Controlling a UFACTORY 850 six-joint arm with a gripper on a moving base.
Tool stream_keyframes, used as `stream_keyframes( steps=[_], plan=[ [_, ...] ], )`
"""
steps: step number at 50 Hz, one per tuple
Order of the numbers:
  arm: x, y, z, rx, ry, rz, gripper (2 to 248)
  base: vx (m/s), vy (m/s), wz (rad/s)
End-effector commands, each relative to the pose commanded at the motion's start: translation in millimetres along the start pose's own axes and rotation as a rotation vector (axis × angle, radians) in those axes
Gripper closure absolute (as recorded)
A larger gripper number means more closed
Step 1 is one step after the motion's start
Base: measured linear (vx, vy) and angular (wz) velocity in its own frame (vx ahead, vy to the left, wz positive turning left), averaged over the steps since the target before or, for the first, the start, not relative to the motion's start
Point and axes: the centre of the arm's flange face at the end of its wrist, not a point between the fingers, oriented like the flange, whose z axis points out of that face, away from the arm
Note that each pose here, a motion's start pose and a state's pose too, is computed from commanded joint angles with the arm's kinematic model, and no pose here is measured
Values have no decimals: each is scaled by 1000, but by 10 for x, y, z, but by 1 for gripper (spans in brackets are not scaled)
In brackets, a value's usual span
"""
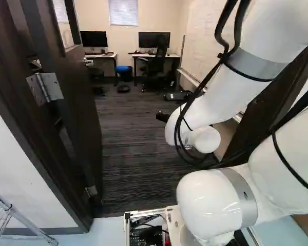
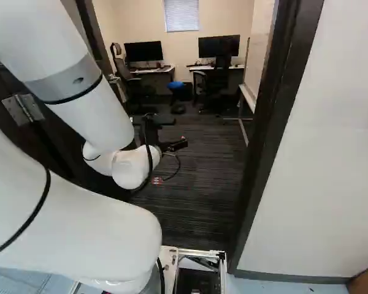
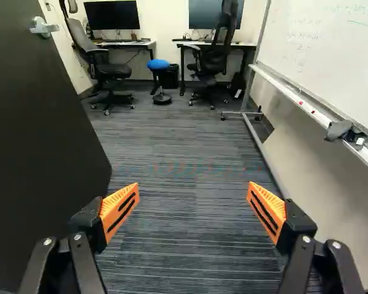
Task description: Open the door and move inside
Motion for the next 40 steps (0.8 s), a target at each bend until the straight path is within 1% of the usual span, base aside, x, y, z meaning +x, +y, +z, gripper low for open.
stream_keyframes(
  steps=[9, 19, 40],
  plan=[
    [0, 0, 0, 0, 0, 0, 3, 116, 33, -10],
    [0, 0, 0, 0, 0, 0, 3, 121, 5, -3],
    [0, 0, 0, 0, 0, 0, 3, 192, 5, -8]
  ],
)
